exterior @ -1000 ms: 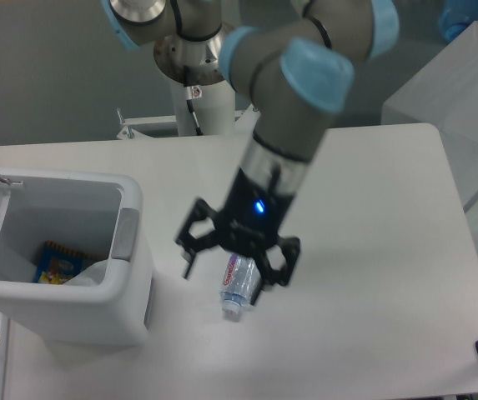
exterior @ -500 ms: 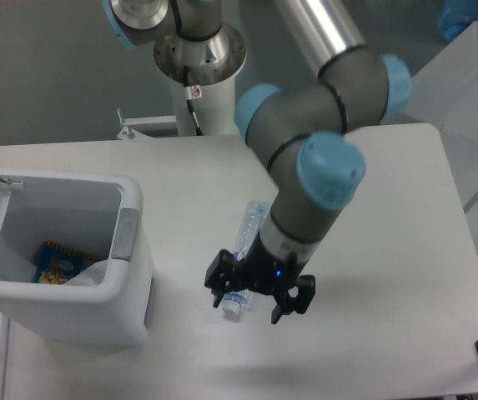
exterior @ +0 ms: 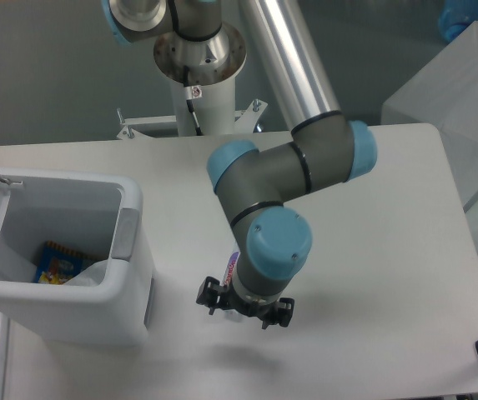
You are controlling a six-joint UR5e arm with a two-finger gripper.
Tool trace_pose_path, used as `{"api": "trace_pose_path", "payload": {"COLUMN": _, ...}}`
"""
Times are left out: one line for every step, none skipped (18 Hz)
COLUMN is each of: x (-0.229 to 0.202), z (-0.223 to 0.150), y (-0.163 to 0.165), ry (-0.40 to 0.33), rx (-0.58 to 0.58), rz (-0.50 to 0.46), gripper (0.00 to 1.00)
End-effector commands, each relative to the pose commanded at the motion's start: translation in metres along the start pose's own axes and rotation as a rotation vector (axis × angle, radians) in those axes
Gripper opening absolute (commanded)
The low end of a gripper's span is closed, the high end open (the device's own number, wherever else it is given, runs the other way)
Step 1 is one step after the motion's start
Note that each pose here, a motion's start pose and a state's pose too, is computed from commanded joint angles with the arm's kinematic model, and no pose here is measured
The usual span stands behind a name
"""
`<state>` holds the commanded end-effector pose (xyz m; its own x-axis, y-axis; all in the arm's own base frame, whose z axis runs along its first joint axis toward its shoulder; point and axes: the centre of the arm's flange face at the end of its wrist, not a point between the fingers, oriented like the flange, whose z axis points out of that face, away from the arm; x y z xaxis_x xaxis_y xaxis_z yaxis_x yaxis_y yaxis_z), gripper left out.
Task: Place the trash in the trash can
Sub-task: 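Move the open gripper back over the clear plastic water bottle, then lower the gripper around the bottle, close on it, and lift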
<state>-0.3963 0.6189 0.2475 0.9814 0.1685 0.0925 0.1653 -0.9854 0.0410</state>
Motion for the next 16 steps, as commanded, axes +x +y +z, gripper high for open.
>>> {"api": "trace_pose_path", "payload": {"x": 0.003, "z": 0.005, "y": -0.002, "ry": -0.019, "rx": -0.02, "rz": 0.009, "gripper": 1.0}}
{"api": "trace_pose_path", "payload": {"x": 0.003, "z": 0.012, "y": -0.003, "ry": -0.03, "rx": -0.039, "rz": 0.012, "gripper": 1.0}}
{"api": "trace_pose_path", "payload": {"x": 0.003, "z": 0.016, "y": -0.004, "ry": -0.036, "rx": -0.049, "rz": 0.013, "gripper": 1.0}}
{"api": "trace_pose_path", "payload": {"x": 0.005, "z": 0.018, "y": -0.005, "ry": -0.042, "rx": -0.055, "rz": 0.018, "gripper": 1.0}}
{"api": "trace_pose_path", "payload": {"x": 0.005, "z": 0.022, "y": -0.006, "ry": -0.049, "rx": -0.067, "rz": 0.019, "gripper": 1.0}}
{"api": "trace_pose_path", "payload": {"x": 0.006, "z": 0.028, "y": -0.007, "ry": -0.055, "rx": -0.08, "rz": 0.02, "gripper": 0.99}}
{"api": "trace_pose_path", "payload": {"x": 0.009, "z": 0.032, "y": -0.009, "ry": -0.064, "rx": -0.093, "rz": 0.026, "gripper": 0.99}}
{"api": "trace_pose_path", "payload": {"x": 0.01, "z": 0.037, "y": -0.008, "ry": -0.075, "rx": -0.111, "rz": 0.026, "gripper": 0.98}}
{"api": "trace_pose_path", "payload": {"x": 0.016, "z": 0.042, "y": -0.01, "ry": -0.085, "rx": -0.126, "rz": 0.036, "gripper": 0.97}}
{"api": "trace_pose_path", "payload": {"x": 0.02, "z": 0.045, "y": -0.01, "ry": -0.09, "rx": -0.134, "rz": 0.042, "gripper": 0.96}}
{"api": "trace_pose_path", "payload": {"x": 0.02, "z": 0.047, "y": -0.01, "ry": -0.088, "rx": -0.137, "rz": 0.039, "gripper": 0.93}}
{"api": "trace_pose_path", "payload": {"x": 0.021, "z": 0.051, "y": -0.01, "ry": -0.085, "rx": -0.142, "rz": 0.038, "gripper": 0.86}}
{"api": "trace_pose_path", "payload": {"x": 0.021, "z": 0.052, "y": -0.01, "ry": -0.084, "rx": -0.144, "rz": 0.036, "gripper": 0.81}}
{"api": "trace_pose_path", "payload": {"x": 0.021, "z": 0.053, "y": -0.01, "ry": -0.084, "rx": -0.147, "rz": 0.036, "gripper": 0.77}}
{"api": "trace_pose_path", "payload": {"x": 0.023, "z": 0.056, "y": -0.008, "ry": -0.081, "rx": -0.153, "rz": 0.038, "gripper": 0.71}}
{"api": "trace_pose_path", "payload": {"x": 0.023, "z": 0.059, "y": -0.007, "ry": -0.079, "rx": -0.159, "rz": 0.038, "gripper": 0.65}}
